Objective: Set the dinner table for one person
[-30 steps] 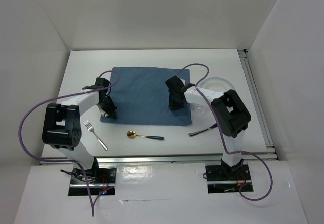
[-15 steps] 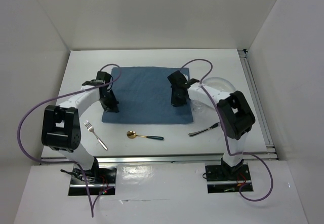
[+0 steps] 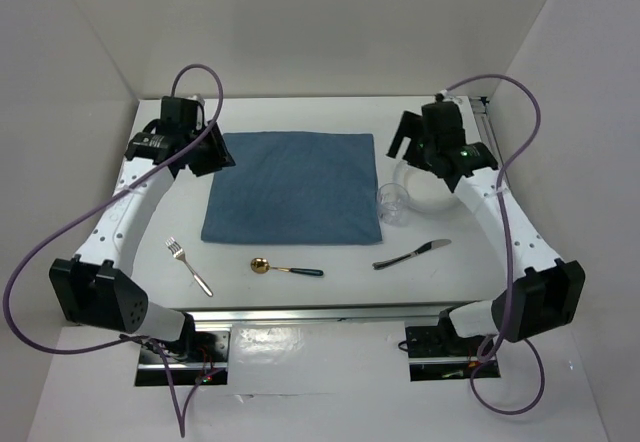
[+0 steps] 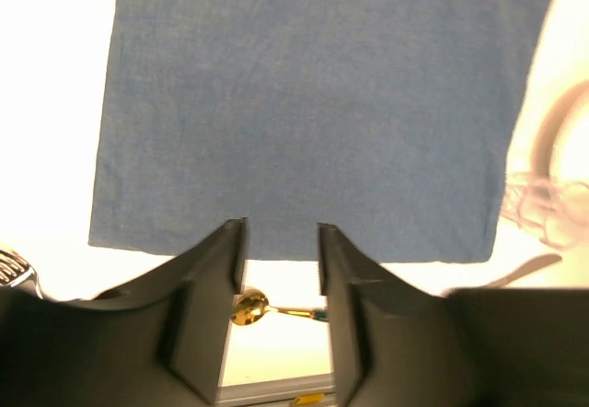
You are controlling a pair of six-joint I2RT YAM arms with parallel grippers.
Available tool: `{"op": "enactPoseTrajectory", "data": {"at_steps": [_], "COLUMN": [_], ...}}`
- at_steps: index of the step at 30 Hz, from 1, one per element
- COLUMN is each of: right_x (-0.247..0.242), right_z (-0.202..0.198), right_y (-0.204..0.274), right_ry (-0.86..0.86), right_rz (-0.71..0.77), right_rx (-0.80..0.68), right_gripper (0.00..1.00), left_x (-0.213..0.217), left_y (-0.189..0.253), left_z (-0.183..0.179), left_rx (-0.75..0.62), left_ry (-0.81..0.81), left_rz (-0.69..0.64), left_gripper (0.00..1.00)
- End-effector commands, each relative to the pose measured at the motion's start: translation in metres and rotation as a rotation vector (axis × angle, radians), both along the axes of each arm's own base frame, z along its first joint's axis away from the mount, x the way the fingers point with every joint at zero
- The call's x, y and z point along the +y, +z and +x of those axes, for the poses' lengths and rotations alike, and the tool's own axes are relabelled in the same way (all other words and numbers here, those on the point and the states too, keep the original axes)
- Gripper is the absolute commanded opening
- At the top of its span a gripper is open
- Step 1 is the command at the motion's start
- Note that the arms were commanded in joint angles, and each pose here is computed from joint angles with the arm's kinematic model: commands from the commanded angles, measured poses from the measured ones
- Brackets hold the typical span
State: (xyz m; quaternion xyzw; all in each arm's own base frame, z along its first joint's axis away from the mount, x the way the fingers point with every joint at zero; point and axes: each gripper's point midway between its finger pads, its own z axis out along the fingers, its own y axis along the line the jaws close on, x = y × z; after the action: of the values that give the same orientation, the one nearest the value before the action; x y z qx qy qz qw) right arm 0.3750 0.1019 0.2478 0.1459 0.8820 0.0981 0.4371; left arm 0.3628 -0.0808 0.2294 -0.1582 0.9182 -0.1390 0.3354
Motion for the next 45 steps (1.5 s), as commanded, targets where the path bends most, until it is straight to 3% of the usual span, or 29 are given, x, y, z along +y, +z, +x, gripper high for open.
{"op": "enactPoseTrajectory", "data": {"at_steps": [1,5,12,16,19,22,23,24,32,36,39,45], "right_x": [-0.023,-0.04,-0.037,-0.033,-0.033,-0.035,-0.04,-0.043,-0.039,-0.014,0.003,0.037], "right_z": [-0.03,-0.029,-0.018,-0.013,-0.011,-0.01,-0.006,-0.006,0.035,0.072,0.111,0.161], "right_y": [-0.061,-0.085,-0.13,-0.147,-0.153,-0.155,-0.152,-0.149,-0.045,-0.04,-0.068,-0.076], "right_ry": [0.01,-0.017,-0.008,-0.002,-0.003,-0.011,-0.032,-0.044,-0.061,0.003,0.015,0.053], "right_rz": [0.022,0.055,0.082,0.099,0.098,0.089,0.069,0.056,-0.015,0.008,-0.014,-0.022], "right_rx": [0.199,0.242,0.315,0.334,0.344,0.355,0.341,0.343,0.116,0.098,0.153,0.146], "right_gripper": [0.97,0.98,0.85,0.61,0.48,0.24,0.07,0.01,0.0,0.0,0.0,0.0], "left_x": [-0.005,-0.011,-0.011,-0.013,-0.011,-0.012,-0.013,-0.014,-0.016,-0.017,-0.016,-0.016], "left_y": [0.021,0.014,-0.003,-0.007,-0.011,-0.014,-0.014,-0.017,-0.015,-0.015,-0.018,-0.023], "left_z": [-0.009,-0.013,-0.016,-0.018,-0.019,-0.018,-0.019,-0.018,-0.014,-0.017,-0.021,-0.036], "left_rx": [-0.054,-0.033,0.007,0.015,0.024,0.034,0.034,0.045,0.028,0.029,0.036,0.06], "left_ry": [-0.051,-0.075,-0.075,-0.091,-0.085,-0.085,-0.092,-0.092,-0.098,-0.104,-0.104,-0.104], "left_rz": [-0.011,-0.025,-0.02,-0.013,-0.005,-0.004,-0.012,-0.011,-0.02,-0.027,-0.026,-0.038], "left_gripper": [0.55,0.55,0.55,0.55,0.55,0.54,0.54,0.54,0.54,0.54,0.54,0.54]}}
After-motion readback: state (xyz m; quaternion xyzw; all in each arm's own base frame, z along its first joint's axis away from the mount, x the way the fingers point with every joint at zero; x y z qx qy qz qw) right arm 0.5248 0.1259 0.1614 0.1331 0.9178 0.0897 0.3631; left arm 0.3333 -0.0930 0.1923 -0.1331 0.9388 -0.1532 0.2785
